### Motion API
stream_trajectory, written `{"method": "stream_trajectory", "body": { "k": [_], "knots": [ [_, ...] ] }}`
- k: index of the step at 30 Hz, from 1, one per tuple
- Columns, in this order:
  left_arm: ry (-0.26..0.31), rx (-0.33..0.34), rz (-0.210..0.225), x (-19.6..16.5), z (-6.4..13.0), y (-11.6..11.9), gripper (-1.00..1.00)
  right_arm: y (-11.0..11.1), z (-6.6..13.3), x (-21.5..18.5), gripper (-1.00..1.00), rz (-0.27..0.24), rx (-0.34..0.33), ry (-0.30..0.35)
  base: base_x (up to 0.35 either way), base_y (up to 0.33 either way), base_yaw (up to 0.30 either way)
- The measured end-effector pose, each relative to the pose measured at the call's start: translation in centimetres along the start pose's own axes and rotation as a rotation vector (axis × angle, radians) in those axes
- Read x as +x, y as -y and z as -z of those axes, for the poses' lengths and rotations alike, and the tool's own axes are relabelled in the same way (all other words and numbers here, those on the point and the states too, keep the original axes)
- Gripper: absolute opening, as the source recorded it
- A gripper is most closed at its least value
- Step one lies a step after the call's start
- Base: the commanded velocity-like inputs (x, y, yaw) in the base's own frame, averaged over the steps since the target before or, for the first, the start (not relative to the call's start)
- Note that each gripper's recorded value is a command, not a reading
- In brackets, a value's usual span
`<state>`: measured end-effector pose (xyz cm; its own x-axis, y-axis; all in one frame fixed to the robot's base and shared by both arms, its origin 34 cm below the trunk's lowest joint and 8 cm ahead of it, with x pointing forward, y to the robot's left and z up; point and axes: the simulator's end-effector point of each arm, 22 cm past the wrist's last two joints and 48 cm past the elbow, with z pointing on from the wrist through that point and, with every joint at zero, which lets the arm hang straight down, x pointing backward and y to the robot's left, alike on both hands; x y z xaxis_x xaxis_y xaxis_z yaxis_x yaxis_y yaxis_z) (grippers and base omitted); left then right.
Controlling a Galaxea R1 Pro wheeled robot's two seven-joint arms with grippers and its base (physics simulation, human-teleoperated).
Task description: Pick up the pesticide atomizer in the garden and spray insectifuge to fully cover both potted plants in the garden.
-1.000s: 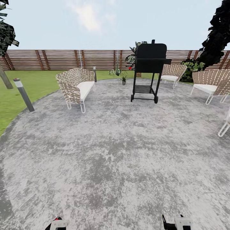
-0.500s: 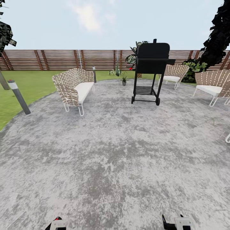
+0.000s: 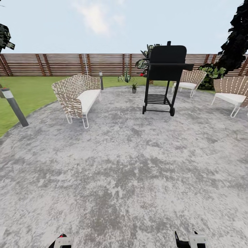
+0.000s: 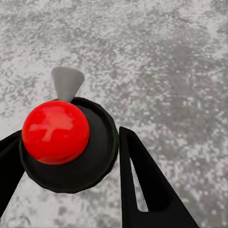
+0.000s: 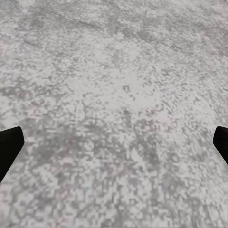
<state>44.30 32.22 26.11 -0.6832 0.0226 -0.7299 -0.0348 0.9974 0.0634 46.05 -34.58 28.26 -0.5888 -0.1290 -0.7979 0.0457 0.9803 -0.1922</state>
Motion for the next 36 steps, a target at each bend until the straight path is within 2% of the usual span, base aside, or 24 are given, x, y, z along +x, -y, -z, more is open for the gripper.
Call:
{"method": "stream_trajectory", "body": {
  "k": [36],
  "knots": [
    [0.000, 0.000, 0.000, 0.00, 0.00, 0.00, -1.00, -0.01, 0.00, -0.01, 1.00, 0.000, 0.000, 0.000, 0.340, 0.000, 0.000]
  ]
}}
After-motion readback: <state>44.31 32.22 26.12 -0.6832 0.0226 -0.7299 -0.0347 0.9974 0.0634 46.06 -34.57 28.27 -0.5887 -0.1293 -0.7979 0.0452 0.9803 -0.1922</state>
